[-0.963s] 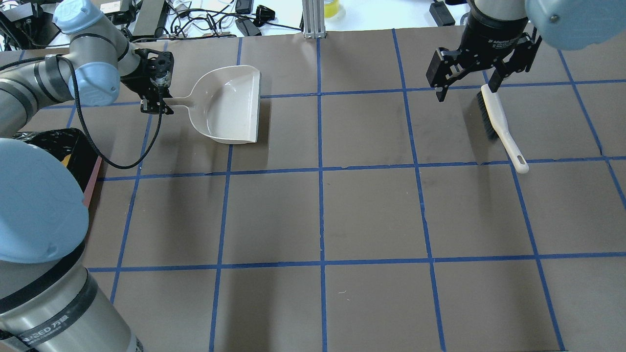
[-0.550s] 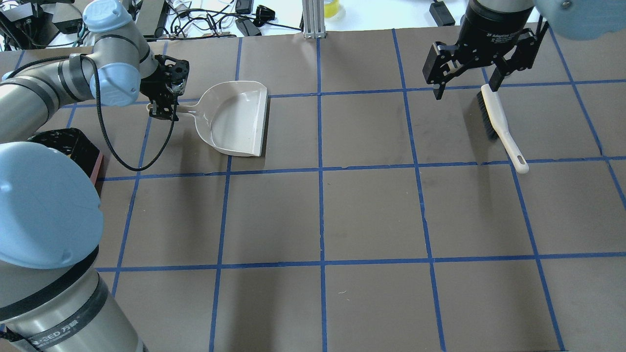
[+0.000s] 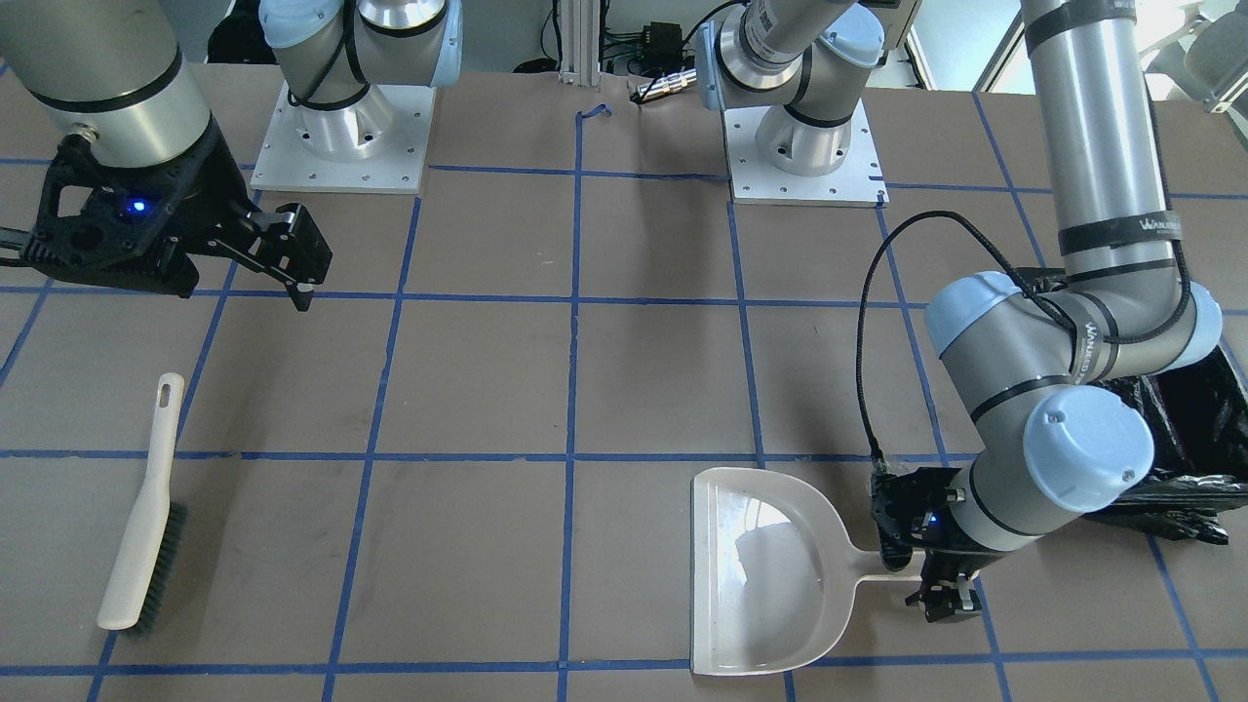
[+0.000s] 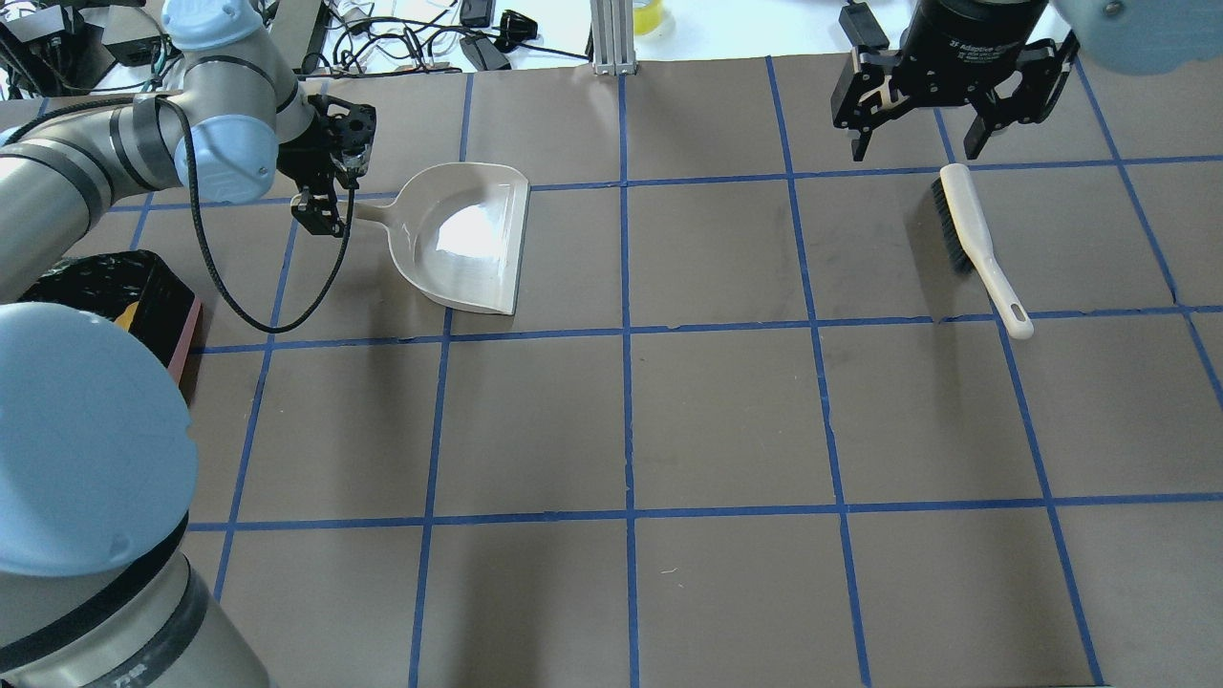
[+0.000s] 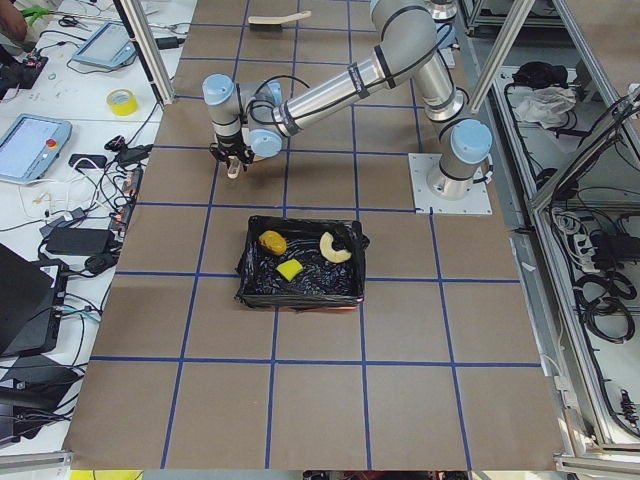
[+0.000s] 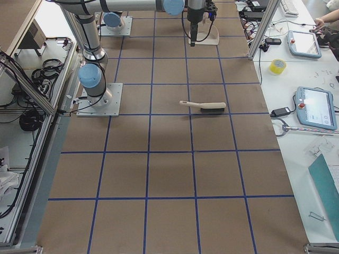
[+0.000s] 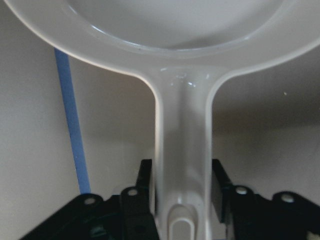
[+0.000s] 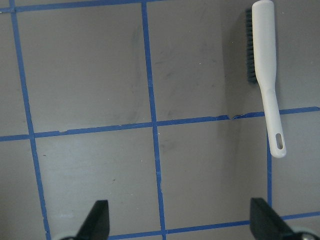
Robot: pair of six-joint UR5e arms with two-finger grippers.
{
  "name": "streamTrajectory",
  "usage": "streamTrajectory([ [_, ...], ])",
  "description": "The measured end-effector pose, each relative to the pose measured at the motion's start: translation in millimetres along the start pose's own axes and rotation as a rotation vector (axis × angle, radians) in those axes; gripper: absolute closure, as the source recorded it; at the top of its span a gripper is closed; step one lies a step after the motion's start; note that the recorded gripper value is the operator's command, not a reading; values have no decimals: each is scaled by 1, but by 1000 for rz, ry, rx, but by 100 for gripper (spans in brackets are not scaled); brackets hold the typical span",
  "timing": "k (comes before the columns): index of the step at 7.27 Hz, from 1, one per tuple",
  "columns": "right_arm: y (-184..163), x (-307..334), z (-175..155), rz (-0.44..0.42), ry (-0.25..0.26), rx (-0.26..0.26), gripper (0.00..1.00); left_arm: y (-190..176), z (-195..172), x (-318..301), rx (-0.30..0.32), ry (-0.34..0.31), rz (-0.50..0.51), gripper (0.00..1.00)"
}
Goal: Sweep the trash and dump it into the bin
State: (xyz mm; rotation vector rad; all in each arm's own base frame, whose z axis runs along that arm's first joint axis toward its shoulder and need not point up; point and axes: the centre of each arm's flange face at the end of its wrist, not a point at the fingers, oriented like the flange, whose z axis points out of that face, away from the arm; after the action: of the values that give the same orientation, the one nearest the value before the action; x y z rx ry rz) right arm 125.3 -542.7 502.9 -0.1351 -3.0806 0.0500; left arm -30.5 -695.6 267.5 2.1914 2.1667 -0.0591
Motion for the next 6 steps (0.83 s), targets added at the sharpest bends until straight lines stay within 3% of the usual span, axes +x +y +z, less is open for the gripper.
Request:
streamTrajectory([
  [1,1,2,-3,6,-1,8,1,-24,-40,10,4,-30,-49,0],
  [4,-1,4,-1,17,-7,5,1,-55,-163,90,0,0,-219,0],
  [6,-4,4,4,21,-7,-2,1,-62,-203,154,-7,37,-394,0],
])
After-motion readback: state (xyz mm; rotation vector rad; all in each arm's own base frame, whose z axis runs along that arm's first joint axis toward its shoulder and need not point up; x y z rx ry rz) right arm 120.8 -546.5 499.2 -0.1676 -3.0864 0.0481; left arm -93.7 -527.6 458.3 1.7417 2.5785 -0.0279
